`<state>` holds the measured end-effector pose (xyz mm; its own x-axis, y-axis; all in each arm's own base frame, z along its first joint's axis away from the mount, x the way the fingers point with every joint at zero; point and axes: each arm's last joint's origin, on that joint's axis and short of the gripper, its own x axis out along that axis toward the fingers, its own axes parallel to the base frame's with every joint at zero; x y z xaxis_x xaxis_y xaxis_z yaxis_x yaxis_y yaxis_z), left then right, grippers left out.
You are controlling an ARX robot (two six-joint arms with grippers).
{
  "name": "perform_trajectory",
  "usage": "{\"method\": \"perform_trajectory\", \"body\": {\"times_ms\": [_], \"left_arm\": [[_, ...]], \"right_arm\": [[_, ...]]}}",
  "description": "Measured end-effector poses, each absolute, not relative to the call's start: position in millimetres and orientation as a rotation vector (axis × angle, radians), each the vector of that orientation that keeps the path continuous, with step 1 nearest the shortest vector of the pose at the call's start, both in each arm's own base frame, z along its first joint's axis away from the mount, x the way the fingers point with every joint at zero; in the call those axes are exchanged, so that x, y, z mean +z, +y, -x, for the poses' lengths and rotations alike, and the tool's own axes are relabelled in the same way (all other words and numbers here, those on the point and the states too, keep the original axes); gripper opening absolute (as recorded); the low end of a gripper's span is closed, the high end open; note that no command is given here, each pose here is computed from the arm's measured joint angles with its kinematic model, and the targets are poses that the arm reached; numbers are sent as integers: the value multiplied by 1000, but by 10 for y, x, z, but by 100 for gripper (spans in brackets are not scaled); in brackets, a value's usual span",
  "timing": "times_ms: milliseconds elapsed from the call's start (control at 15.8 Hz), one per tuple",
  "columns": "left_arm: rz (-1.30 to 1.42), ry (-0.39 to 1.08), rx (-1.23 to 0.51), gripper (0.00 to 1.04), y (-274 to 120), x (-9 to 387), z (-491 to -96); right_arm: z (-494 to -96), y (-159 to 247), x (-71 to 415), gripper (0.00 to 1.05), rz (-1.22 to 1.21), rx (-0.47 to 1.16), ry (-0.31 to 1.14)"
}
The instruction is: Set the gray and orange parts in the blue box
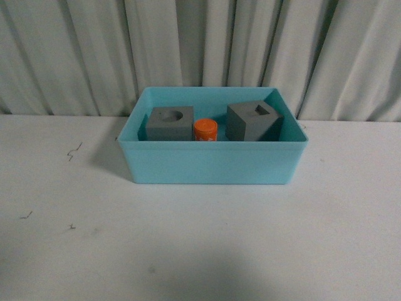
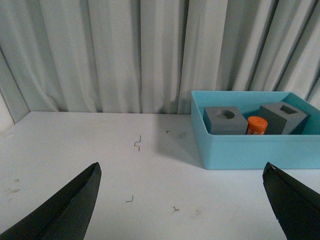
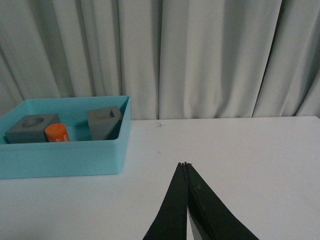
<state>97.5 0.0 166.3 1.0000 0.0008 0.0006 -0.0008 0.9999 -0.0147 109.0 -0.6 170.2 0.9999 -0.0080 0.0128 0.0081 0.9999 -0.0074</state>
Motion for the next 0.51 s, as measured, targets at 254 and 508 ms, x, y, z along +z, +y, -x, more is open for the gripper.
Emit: {"method": "perform_trajectory", "body": {"times_ms": [254,508], "left_arm": [[15,0,0,98,0,1662,-975],[15,-1,0,98,0,1663,-975]], "right_arm": [[-970,-5,1684,2,8,-6,-20],[-972,-5,1670,2,7,-6,-5]]}}
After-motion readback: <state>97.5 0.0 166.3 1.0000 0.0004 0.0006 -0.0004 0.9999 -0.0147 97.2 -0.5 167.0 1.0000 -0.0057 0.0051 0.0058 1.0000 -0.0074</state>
